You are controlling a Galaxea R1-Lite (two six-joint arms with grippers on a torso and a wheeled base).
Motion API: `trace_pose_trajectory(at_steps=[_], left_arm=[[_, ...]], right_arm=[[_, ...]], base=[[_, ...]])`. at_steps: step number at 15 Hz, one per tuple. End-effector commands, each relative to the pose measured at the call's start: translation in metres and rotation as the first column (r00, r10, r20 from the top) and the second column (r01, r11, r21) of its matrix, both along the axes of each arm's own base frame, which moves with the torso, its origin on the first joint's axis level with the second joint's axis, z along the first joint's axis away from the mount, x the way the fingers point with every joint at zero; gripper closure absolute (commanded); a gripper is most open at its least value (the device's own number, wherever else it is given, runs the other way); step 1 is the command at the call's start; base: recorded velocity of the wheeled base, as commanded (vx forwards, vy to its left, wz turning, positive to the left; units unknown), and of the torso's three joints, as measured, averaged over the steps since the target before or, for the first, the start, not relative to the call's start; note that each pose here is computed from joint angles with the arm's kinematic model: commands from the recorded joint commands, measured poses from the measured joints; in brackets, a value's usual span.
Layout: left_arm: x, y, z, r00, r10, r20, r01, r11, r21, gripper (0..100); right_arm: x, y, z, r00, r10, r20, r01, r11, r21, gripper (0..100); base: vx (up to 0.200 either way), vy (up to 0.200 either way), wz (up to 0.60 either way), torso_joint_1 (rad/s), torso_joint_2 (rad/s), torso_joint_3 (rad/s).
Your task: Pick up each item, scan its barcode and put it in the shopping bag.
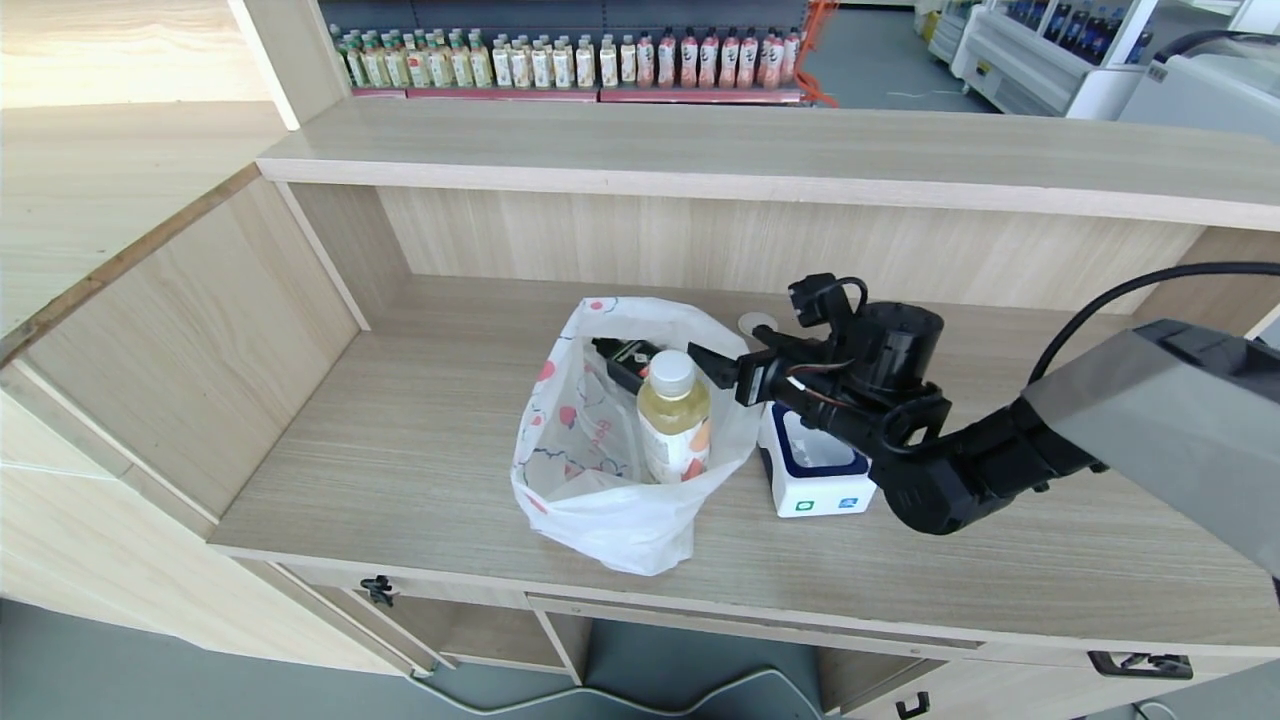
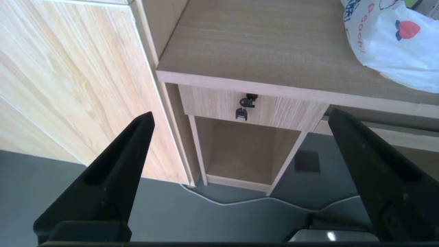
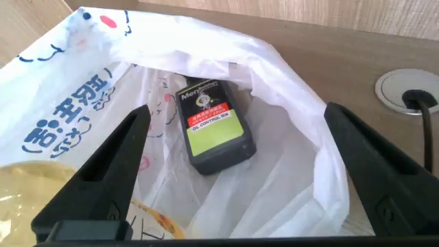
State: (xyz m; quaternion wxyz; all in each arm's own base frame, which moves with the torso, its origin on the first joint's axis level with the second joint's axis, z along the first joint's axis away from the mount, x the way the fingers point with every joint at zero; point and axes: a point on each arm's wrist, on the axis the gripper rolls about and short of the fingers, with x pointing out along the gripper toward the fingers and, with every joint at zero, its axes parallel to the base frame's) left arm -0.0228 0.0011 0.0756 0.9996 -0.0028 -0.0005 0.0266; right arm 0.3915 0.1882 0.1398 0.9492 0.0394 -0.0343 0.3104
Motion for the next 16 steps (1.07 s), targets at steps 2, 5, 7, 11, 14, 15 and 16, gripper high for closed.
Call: trace_pose_trajectory(at_steps=[2, 5, 7, 11, 14, 15, 16], left_arm=[[0.0, 0.0, 0.0, 1.0, 0.0, 0.001, 0.0, 1.0, -0.001, 0], [0.0, 0.0, 0.0, 1.0, 0.0, 0.001, 0.0, 1.0, -0.001, 0], [0.0, 0.0, 0.0, 1.0, 0.0, 0.001, 0.0, 1.0, -0.001, 0], [0.0, 0.0, 0.0, 1.0, 0.0, 0.001, 0.0, 1.0, -0.001, 0], [0.0, 0.0, 0.0, 1.0, 0.0, 0.001, 0.0, 1.0, -0.001, 0], [0.0, 0.0, 0.0, 1.0, 0.0, 0.001, 0.0, 1.0, -0.001, 0], [0.0, 0.0, 0.0, 1.0, 0.0, 0.001, 0.0, 1.0, -0.001, 0]], right_arm=[[-0.027, -0.029, 0.043, 0.998, -0.019, 0.054, 0.017, 0.999, 0.028, 0], [-0.065, -0.061, 0.081, 0.994, -0.065, 0.092, 0.062, 0.997, 0.034, 0], [-0.143, -0.118, 0.124, 0.976, -0.171, 0.135, 0.177, 0.984, -0.029, 0], [-0.281, -0.176, 0.129, 0.927, -0.375, 0.009, 0.374, 0.921, -0.105, 0], [-0.336, -0.187, 0.083, 0.813, -0.572, -0.109, 0.547, 0.815, -0.192, 0], [-0.344, -0.189, 0.064, 0.77, -0.626, -0.122, 0.596, 0.774, -0.212, 0], [-0.354, -0.189, 0.049, 0.75, -0.65, -0.123, 0.618, 0.755, -0.217, 0]], base=[[0.0, 0.0, 0.0, 0.0, 0.0, 0.0], [0.0, 0.0, 0.0, 0.0, 0.0, 0.0], [0.0, 0.0, 0.0, 0.0, 0.0, 0.0], [0.0, 0.0, 0.0, 0.0, 0.0, 0.0], [0.0, 0.0, 0.0, 0.0, 0.0, 0.0], [0.0, 0.0, 0.0, 0.0, 0.0, 0.0], [0.0, 0.0, 0.0, 0.0, 0.0, 0.0]])
